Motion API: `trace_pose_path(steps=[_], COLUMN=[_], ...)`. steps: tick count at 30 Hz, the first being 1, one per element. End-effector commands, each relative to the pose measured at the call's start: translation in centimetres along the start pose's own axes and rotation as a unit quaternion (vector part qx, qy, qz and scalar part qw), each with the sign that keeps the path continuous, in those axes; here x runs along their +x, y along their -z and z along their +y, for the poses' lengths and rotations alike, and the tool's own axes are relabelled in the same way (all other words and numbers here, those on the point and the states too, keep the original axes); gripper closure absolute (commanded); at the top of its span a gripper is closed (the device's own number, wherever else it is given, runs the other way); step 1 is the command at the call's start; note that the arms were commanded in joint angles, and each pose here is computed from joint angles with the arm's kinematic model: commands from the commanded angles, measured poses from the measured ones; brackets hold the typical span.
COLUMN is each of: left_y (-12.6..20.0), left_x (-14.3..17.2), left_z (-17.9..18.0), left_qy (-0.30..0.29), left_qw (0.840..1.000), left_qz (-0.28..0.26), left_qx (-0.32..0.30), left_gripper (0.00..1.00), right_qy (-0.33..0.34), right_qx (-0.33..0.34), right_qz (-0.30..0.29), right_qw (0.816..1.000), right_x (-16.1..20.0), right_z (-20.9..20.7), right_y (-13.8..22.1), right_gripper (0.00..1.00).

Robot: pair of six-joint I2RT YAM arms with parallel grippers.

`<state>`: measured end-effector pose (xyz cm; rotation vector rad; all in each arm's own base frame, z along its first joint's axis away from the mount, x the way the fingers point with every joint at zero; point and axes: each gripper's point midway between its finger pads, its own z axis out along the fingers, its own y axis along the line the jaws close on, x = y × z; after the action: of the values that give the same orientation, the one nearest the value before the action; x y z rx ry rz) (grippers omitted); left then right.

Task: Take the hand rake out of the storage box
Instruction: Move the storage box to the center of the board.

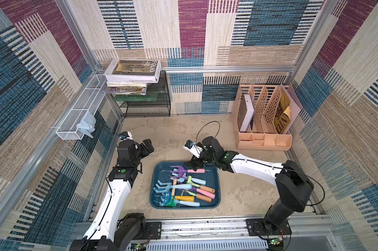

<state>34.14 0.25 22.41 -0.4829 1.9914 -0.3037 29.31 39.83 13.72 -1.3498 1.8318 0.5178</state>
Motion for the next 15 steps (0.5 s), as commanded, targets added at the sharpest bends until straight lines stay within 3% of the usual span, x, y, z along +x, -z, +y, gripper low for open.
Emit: trace_pose_path(steps=[1,2,7,15], left_y=[0.4,0.4,0.3,0.8], left_x=[0.5,0.6,0.9,1.0], left_z=[-1.0,-1.1,-1.4,-3.1], left_qy=[-0.009,-0.012,-0.014,-0.019], left_qw=[0.999,0.999,0.999,0.995], left_qz=[0.016,0.022,0.026,0.016], left_qx=[0.027,0.028,0.039,0.092], left_gripper=[0.01,0.01,0.01,0.01], right_qy=[0.036,0.032,0.030,-0.015], right_qx=[-0.017,-0.014,0.003,0.046], right_qz=[0.098,0.112,0.141,0.158], right_qw=[0.994,0.993,0.990,0.986], right_x=[4.0,4.5,5.3,7.0], right_z=[0.7,0.3,-0.8,-4.5], right_y=[-1.8,-2.5,-4.4,-5.5], right_gripper=[0.12,0.20,0.31,0.67])
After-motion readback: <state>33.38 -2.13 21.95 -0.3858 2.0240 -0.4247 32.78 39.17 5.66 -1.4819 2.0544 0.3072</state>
